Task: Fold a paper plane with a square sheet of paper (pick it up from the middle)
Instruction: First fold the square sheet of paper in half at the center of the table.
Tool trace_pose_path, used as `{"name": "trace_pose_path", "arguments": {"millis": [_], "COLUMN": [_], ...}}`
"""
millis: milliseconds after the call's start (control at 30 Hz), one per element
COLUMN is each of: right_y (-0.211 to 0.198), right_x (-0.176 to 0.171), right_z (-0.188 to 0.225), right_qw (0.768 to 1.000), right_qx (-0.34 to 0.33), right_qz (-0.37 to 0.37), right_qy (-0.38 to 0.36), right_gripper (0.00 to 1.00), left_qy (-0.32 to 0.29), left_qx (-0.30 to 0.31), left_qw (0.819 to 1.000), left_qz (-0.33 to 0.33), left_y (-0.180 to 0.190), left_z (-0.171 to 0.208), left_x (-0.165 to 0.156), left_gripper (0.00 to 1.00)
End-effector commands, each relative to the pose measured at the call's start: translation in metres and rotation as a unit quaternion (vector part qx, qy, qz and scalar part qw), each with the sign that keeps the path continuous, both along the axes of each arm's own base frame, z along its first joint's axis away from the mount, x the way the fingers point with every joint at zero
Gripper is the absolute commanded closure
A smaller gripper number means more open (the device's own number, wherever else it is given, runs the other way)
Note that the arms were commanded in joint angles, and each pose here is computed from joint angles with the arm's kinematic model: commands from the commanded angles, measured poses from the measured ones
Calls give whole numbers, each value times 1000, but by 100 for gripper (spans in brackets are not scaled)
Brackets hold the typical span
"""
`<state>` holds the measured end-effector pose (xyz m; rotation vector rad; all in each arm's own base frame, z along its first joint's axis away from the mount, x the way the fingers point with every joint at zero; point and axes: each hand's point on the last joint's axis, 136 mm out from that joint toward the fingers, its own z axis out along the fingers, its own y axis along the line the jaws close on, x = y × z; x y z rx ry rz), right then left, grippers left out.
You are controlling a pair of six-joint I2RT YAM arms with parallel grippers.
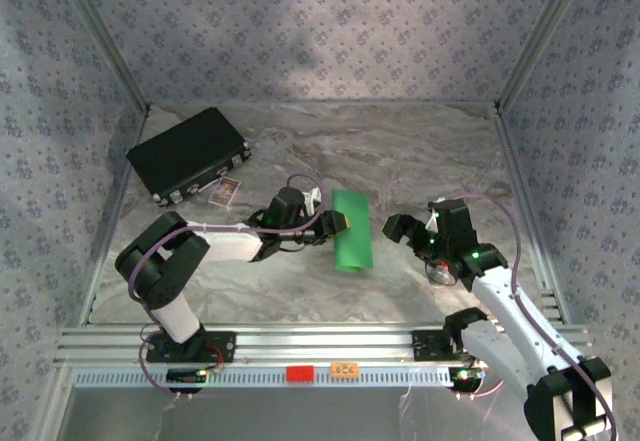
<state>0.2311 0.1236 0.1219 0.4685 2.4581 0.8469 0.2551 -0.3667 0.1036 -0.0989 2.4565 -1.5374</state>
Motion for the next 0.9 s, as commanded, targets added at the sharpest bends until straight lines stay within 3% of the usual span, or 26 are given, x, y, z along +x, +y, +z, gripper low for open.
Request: {"name": "trace_pose_path", "arguments": {"millis": [0,200,667,867], "right_y": [1,5,15,12], "right_x": [1,-1,-6,-6], "right_z": [3,-5,-5,-9], "right_qw": [1000,1000,999,999], "right_qx": [4,11,22,18], "right_qz": [5,12,46,32], "right_qy": [-4,14,10,16], "right_gripper": [2,3,9,9], "left_qy": [-5,12,53,45], "left_qx": [-18,-19,58,119], "left_qw": [1000,1000,997,992], "left_qz": [-7,-16,-28,-26], "left_y": [-5,-11,-4,9], "left_z": [4,-8,-54,-67], "left_x": [2,2,-5,-5], "left_gripper": [62,62,62,58]}}
